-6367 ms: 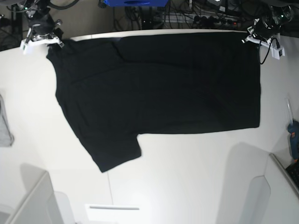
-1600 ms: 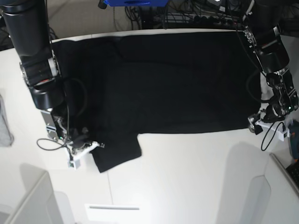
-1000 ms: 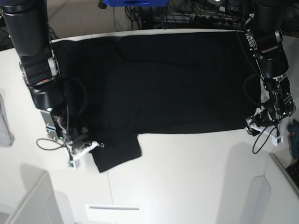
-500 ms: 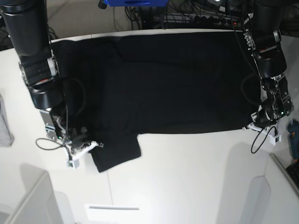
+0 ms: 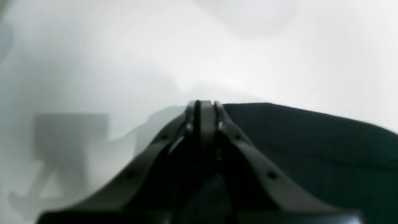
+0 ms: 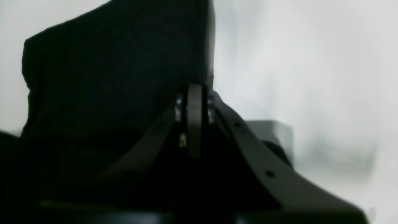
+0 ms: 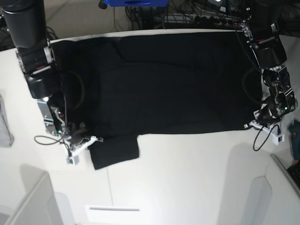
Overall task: Fold the T-shirt properly
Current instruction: 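Lift the hem and fold it over toward the collar with both grippers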
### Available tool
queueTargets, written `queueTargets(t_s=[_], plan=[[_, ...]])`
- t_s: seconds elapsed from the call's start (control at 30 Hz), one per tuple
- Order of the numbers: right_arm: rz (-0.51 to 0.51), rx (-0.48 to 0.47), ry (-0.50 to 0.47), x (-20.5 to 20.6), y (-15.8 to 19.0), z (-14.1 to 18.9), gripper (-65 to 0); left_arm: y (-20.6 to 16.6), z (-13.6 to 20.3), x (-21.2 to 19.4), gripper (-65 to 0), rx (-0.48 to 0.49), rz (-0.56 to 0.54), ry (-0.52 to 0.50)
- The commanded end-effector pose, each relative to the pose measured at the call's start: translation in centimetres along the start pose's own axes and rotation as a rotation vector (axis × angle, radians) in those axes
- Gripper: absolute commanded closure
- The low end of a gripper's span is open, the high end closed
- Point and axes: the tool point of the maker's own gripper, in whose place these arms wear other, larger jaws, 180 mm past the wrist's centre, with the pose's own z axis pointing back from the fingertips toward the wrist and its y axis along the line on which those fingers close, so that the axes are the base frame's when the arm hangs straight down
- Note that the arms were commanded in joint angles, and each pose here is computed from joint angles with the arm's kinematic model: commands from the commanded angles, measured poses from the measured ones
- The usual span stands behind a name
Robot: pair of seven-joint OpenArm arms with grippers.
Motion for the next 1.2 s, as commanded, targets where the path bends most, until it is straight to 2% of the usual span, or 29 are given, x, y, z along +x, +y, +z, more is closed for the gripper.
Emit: queueTargets(t_s=[0.0, 0.13, 0.33, 0.57, 0.7, 0.83, 1.17], plan=[[0.009, 0.001, -0.085, 3.5, -0.3, 0.8, 0.0, 0.0, 1.2, 2.9, 0.0, -0.019, -0.010, -0.083], [0.045, 0.028, -0.127, 4.3, 0.7, 1.9, 0.0, -0.2, 2.1, 2.6, 0.0, -0.043, -0.010, -0.102], [0.062, 0.016, -0.178, 4.6, 1.3, 3.5, 0.0, 0.1, 3.0, 1.0, 0.0, -0.034, -0.039, -0.093], [-0.027, 0.011, -0.214, 5.0, -0.3, 5.8, 0.0, 0.0, 5.0, 0.9, 0.0, -0.024, -0.082, -0.094], [-0.042, 0.023, -0.222, 4.6, -0.2, 6.9, 0.0, 0.0, 6.9, 1.9, 0.0, -0.017, -0.067, -0.128], [-0.061, 0.029, -0.216, 4.2, -0.3, 7.9, 0.0, -0.7, 8.1, 1.9, 0.0, -0.015, -0.103, -0.118], [-0.111, 0.025, -0.221, 3.0, -1.4, 11.4, 0.0, -0.7, 9.6, -0.8, 0.0, 0.003, -0.164, -0.079]])
